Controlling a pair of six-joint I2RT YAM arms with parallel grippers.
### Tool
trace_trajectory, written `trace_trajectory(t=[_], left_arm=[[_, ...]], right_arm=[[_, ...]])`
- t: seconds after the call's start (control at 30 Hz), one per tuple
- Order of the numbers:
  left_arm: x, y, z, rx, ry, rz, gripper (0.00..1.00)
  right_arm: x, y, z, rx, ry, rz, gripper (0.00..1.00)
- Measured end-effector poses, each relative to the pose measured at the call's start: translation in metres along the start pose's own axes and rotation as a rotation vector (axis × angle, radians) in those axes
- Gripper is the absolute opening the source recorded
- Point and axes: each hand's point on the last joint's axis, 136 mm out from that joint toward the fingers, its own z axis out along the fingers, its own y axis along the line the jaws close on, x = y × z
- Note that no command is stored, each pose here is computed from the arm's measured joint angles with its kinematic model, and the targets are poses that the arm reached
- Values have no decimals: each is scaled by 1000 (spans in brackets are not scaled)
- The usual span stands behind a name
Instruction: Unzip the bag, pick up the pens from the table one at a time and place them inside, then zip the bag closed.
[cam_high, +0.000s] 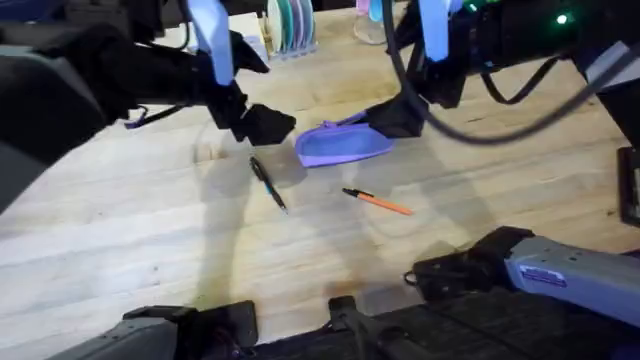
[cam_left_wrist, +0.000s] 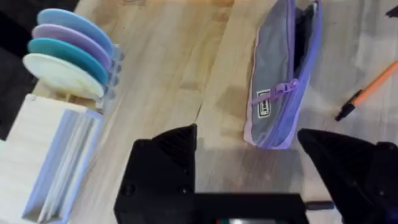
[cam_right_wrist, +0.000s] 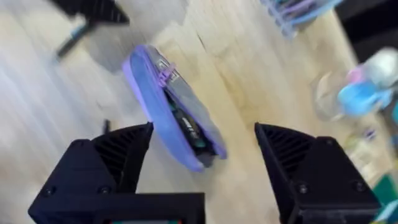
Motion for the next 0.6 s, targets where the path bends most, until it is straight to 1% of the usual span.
trace_trajectory(t=[0.13,0.2,0.33,0.53,0.57,0.6], left_arm=[[0,4,-9,-28,0,-5,992],[0,5,-11,-33,0,-5,992],[1,5,-11,-32,2,-7,992],[1,5,-11,-32,2,-8,992],[1,5,-11,-32,2,-7,992],[1,5,-11,-32,2,-8,992]], right_arm=[[1,-1,0,5,4,-190,998],[1,-1,0,5,4,-259,998],[0,-1,0,5,4,-333,997],[-1,-1,0,4,-2,-371,997],[-1,-1,0,3,-3,-380,941],[-1,0,0,1,-3,-381,803]])
